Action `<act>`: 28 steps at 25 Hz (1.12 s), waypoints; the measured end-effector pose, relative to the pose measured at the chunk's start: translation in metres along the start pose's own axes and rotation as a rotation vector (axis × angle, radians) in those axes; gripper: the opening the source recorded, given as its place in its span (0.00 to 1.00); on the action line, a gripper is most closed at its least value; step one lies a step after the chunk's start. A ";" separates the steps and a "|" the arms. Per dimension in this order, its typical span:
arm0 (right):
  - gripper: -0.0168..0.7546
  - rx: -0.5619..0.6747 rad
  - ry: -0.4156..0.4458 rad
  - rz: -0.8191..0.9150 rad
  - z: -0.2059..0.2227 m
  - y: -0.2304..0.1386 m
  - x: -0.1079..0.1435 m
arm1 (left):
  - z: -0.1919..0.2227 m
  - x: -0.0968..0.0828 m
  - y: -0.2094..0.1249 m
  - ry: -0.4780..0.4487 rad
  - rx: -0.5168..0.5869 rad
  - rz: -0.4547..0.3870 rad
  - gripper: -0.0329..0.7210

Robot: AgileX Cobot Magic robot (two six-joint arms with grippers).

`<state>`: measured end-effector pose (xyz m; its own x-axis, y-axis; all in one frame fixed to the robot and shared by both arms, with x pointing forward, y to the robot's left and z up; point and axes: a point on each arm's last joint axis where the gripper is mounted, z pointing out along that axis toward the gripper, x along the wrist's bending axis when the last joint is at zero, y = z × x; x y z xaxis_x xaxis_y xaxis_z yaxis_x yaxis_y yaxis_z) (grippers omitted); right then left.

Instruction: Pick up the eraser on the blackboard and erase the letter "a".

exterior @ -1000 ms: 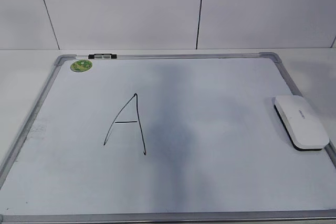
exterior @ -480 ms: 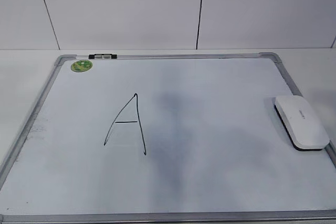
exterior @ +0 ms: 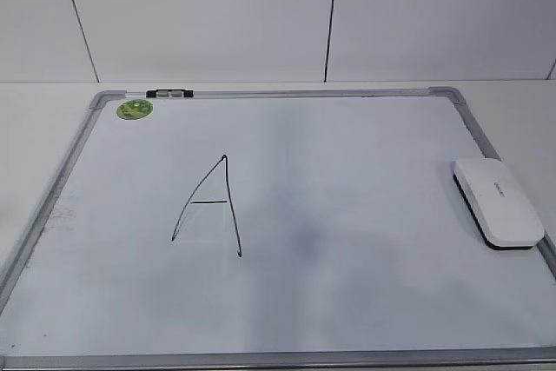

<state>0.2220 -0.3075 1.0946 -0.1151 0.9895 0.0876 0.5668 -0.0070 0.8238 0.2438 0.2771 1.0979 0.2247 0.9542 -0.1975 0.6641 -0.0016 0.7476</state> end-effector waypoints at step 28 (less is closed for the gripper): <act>0.77 -0.039 -0.143 -0.073 0.034 -0.032 -0.016 | 0.016 0.025 -0.042 0.205 -0.188 0.084 0.53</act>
<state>0.2333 -0.3184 1.0475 -0.0362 0.9980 -0.0512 0.5285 0.0625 0.8467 0.2330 0.2961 1.0509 0.1123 0.9936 -0.0121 0.5012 -0.0461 0.8641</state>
